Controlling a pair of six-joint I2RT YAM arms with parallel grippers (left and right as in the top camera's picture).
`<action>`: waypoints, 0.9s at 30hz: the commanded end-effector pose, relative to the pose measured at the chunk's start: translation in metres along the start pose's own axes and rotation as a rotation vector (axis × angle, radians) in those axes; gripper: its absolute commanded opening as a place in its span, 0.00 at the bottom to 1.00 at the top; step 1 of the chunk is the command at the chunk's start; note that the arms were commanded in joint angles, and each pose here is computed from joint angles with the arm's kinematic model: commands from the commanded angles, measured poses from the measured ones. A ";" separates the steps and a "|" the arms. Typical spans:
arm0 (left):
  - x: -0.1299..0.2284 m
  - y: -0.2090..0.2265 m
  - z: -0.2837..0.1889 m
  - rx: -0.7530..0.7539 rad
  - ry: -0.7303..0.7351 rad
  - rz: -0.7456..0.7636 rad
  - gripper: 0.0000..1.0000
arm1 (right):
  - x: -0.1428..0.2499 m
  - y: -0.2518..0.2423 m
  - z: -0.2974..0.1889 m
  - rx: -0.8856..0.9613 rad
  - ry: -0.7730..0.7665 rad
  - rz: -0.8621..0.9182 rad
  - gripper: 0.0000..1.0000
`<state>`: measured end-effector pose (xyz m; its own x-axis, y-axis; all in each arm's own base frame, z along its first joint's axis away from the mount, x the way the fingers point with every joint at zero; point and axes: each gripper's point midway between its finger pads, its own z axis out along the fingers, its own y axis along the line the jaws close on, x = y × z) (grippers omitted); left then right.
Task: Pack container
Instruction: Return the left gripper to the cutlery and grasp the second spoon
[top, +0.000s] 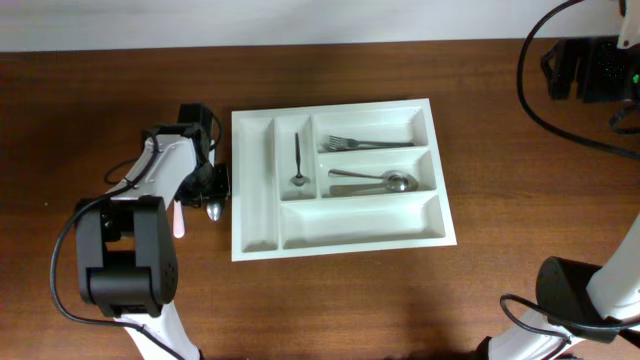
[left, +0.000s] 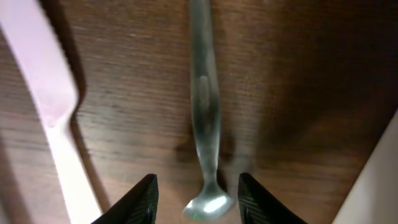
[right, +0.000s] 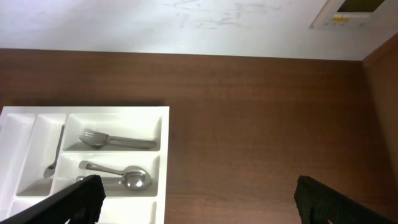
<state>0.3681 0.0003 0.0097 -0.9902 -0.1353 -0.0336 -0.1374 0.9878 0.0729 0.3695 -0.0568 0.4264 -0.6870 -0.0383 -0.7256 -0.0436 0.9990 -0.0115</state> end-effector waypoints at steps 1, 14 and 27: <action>0.000 -0.007 0.001 0.049 -0.018 0.011 0.44 | 0.002 -0.002 0.000 0.005 0.006 0.013 0.99; -0.002 -0.011 0.008 0.078 -0.040 0.008 0.08 | 0.002 -0.002 0.000 0.005 0.006 0.013 0.99; -0.032 0.000 -0.057 0.035 -0.159 -0.002 0.02 | 0.002 -0.002 0.000 0.005 0.006 0.013 0.99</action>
<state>0.3666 -0.0047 0.0083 -0.9918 -0.1242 -0.0290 -0.1255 0.9911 0.0449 0.3695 -0.0568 0.4264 -0.6870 -0.0383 -0.7256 -0.0436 0.9990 -0.0115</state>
